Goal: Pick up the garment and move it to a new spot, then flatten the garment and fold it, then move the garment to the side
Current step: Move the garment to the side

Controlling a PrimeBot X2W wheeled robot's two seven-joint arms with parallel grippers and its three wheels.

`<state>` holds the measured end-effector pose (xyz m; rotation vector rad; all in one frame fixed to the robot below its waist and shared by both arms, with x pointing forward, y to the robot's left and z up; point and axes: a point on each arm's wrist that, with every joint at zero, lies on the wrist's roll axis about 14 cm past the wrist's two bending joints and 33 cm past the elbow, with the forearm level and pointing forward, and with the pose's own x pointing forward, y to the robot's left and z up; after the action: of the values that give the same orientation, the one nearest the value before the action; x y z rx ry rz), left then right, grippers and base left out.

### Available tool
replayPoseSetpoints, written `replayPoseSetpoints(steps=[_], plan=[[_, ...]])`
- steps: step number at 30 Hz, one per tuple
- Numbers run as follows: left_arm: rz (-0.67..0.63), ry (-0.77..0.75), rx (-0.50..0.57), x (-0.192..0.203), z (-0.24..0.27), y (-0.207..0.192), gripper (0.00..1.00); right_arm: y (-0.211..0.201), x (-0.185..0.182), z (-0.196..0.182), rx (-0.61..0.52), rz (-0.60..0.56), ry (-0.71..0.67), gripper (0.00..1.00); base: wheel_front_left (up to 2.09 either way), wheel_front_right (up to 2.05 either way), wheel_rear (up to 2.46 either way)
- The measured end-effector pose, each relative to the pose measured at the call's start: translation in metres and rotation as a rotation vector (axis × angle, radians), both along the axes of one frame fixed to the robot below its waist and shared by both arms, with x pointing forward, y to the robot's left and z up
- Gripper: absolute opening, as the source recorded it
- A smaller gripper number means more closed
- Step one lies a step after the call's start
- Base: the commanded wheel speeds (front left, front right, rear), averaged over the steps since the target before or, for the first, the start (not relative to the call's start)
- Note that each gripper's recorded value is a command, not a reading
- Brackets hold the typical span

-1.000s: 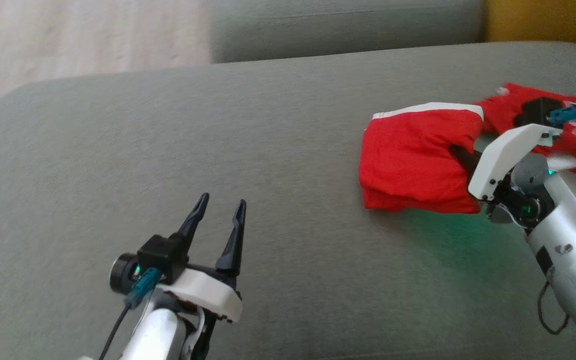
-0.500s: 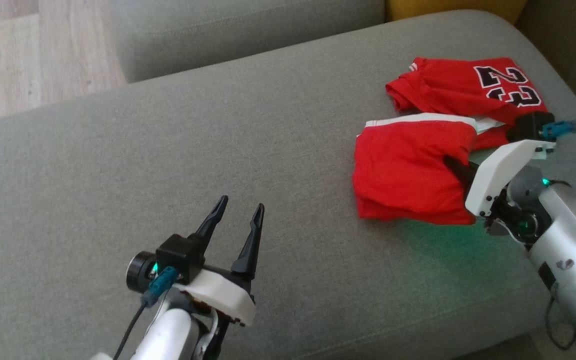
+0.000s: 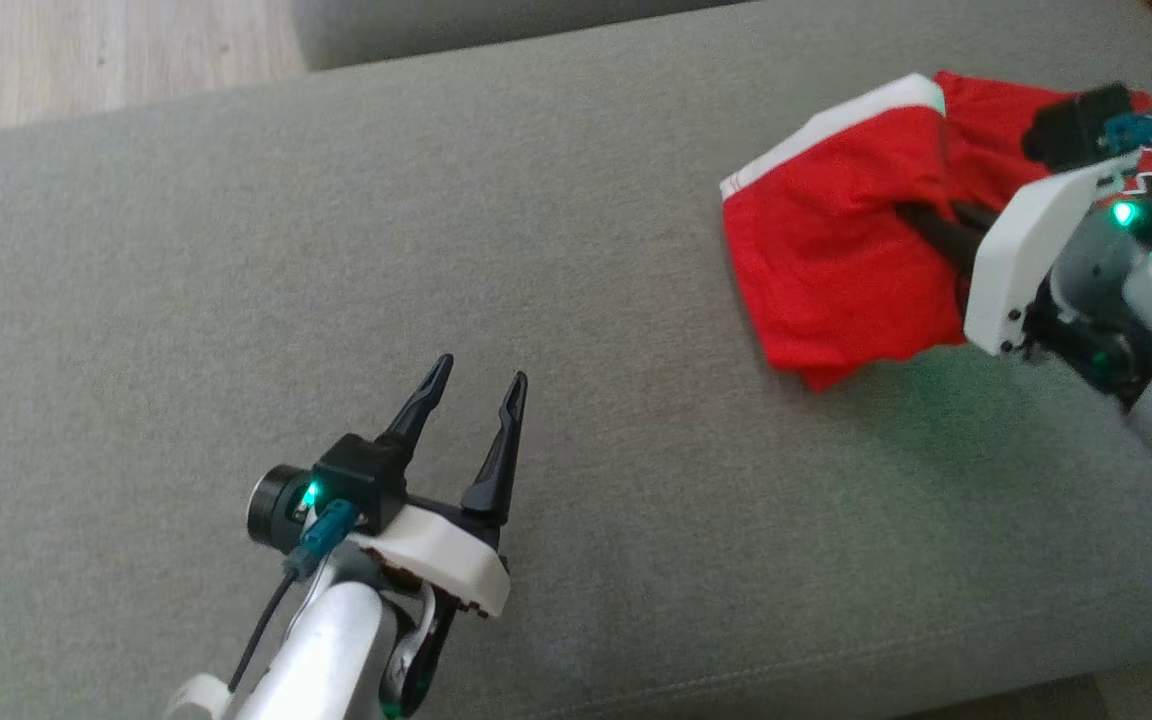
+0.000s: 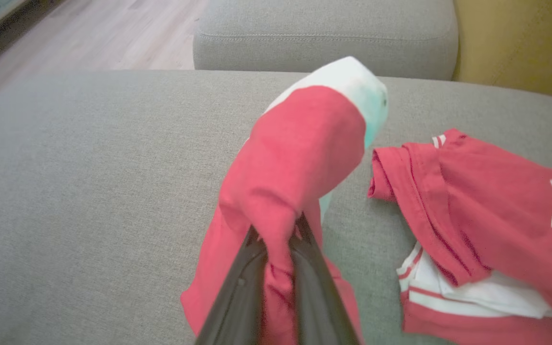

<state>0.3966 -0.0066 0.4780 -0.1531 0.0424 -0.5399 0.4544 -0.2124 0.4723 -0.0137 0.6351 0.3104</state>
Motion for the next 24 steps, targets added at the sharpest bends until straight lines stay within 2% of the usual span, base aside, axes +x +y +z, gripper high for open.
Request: replayPoseSetpoints(steps=[2,6,16,24], plan=[[0.012,0.02,0.013,0.002,-0.009,0.005,1.0,0.002,0.01,0.003,-0.056,0.056,-0.001,0.0,0.0,0.0,0.0],[0.027,0.041,0.029,0.006,-0.02,0.011,1.0,-0.014,0.022,-0.001,-0.135,0.071,0.022,0.0,0.0,0.0,0.0],[0.064,0.086,0.065,0.024,-0.046,0.026,1.0,-0.079,0.046,-0.022,-0.287,-0.01,0.089,0.0,0.0,0.0,0.0],[0.043,0.111,0.07,0.035,-0.063,0.018,1.0,-0.122,0.061,-0.025,-0.429,-0.061,0.106,0.0,0.0,0.0,0.0]])
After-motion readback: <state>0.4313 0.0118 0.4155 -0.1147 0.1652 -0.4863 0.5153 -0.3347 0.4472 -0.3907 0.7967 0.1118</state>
